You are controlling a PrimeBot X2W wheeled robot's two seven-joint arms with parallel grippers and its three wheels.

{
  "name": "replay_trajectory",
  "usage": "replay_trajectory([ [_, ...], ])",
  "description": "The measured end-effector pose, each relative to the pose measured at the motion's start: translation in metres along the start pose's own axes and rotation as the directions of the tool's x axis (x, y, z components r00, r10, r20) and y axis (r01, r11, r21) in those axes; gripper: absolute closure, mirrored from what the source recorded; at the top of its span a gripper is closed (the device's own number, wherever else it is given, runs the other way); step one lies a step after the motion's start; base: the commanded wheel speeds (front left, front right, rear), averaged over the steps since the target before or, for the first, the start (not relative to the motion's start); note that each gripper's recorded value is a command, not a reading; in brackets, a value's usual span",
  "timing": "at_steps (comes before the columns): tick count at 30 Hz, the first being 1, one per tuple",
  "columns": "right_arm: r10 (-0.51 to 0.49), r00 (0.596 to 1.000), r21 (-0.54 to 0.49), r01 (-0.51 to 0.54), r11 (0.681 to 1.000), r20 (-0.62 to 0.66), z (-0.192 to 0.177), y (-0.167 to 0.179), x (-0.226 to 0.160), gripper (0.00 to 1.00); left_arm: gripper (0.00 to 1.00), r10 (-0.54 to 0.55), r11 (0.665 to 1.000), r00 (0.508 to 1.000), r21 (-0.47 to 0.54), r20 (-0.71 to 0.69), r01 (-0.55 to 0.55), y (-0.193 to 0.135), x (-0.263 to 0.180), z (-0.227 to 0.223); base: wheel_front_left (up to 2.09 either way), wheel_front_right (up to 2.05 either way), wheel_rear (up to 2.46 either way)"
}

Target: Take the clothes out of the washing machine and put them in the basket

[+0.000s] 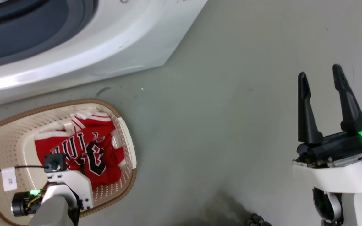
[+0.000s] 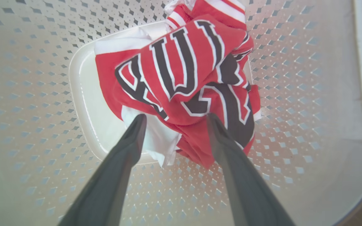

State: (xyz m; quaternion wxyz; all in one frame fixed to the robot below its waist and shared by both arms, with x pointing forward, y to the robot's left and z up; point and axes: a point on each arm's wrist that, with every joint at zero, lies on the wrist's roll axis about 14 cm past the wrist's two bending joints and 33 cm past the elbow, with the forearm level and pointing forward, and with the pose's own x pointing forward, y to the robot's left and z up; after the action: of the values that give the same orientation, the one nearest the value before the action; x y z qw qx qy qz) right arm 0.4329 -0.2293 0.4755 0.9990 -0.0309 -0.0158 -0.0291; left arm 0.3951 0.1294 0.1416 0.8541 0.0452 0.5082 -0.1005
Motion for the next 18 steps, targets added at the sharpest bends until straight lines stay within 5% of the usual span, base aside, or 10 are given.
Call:
replay_trajectory([
  [8, 0.012, 0.999, 0.004, -0.012, 1.000, 0.030, 0.023, 0.007, -0.029, 0.00, 0.00, -0.021, 1.000, 0.988, 0.003, 0.153, 0.021, -0.010, -0.048, 0.026, 0.00, 0.00, 0.00],
  [18, 0.049, 0.992, 0.021, -0.051, 0.998, 0.116, 0.060, 0.021, -0.071, 0.00, 0.00, 0.074, 0.997, 0.880, -0.057, 0.470, -0.053, 0.008, -0.142, 0.074, 0.00, 0.00, 0.00],
])
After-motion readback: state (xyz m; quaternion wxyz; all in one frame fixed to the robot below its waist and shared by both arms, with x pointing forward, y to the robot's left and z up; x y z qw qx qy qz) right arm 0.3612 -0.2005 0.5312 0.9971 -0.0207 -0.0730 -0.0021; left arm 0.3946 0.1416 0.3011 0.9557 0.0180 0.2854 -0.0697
